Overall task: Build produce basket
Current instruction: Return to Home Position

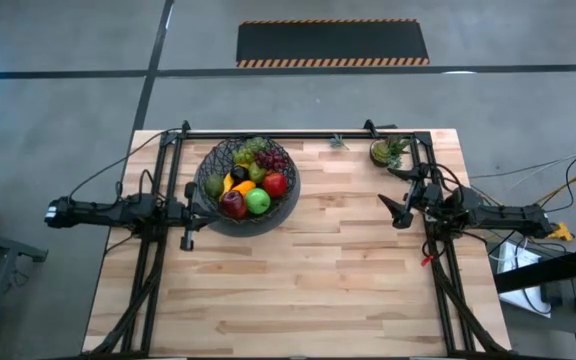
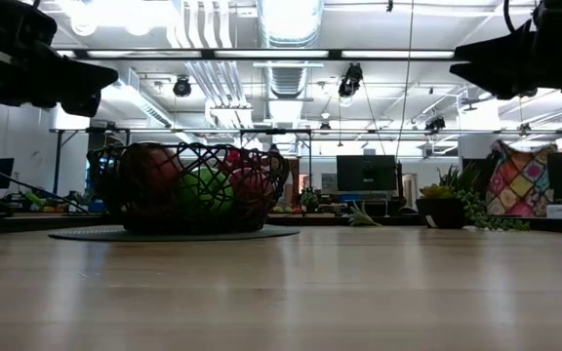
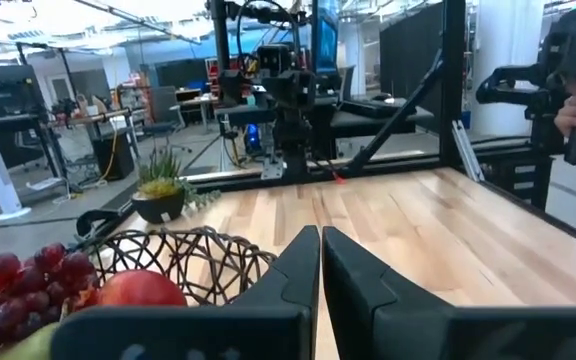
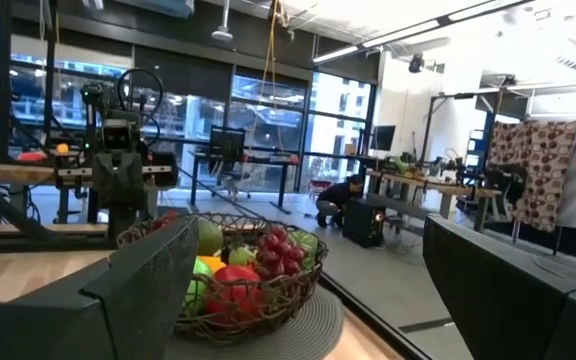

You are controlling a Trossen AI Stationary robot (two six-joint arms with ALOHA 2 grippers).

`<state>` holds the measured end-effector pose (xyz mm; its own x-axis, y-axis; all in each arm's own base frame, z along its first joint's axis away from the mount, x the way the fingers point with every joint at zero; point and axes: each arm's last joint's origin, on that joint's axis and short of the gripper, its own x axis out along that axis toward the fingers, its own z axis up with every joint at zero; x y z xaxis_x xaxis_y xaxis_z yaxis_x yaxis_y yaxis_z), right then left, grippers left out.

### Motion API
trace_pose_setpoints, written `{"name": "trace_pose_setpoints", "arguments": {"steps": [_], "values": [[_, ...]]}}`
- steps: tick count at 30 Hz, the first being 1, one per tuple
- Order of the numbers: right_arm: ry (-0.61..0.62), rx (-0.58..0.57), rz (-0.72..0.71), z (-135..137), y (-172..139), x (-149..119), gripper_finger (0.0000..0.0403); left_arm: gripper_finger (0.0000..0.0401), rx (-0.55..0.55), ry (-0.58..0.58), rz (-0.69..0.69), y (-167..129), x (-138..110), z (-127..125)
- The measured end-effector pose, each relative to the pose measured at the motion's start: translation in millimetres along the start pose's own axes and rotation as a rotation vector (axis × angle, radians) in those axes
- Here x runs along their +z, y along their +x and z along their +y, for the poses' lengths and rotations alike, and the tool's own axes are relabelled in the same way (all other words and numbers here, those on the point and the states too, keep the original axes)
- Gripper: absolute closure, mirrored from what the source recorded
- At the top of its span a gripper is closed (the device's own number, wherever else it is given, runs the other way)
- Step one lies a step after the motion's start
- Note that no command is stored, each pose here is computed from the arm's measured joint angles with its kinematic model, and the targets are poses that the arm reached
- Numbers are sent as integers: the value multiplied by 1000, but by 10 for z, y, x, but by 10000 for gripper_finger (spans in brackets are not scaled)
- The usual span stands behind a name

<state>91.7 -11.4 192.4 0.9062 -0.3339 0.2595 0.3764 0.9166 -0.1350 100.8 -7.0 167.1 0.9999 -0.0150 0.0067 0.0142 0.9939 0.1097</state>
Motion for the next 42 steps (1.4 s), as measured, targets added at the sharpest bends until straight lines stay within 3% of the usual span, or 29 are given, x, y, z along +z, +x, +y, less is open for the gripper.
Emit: {"name": "trace_pose_setpoints", "arguments": {"steps": [6,12,42], "values": [[0,-15,20,-2,0,-17,35,401,-3,1,14,9,-14,-3],[53,-124,116,-18,3,-98,35,401,-4,2,20,12,-20,-4],[72,-117,144,-8,11,-126,35,401,-6,3,23,16,-28,-5]]}}
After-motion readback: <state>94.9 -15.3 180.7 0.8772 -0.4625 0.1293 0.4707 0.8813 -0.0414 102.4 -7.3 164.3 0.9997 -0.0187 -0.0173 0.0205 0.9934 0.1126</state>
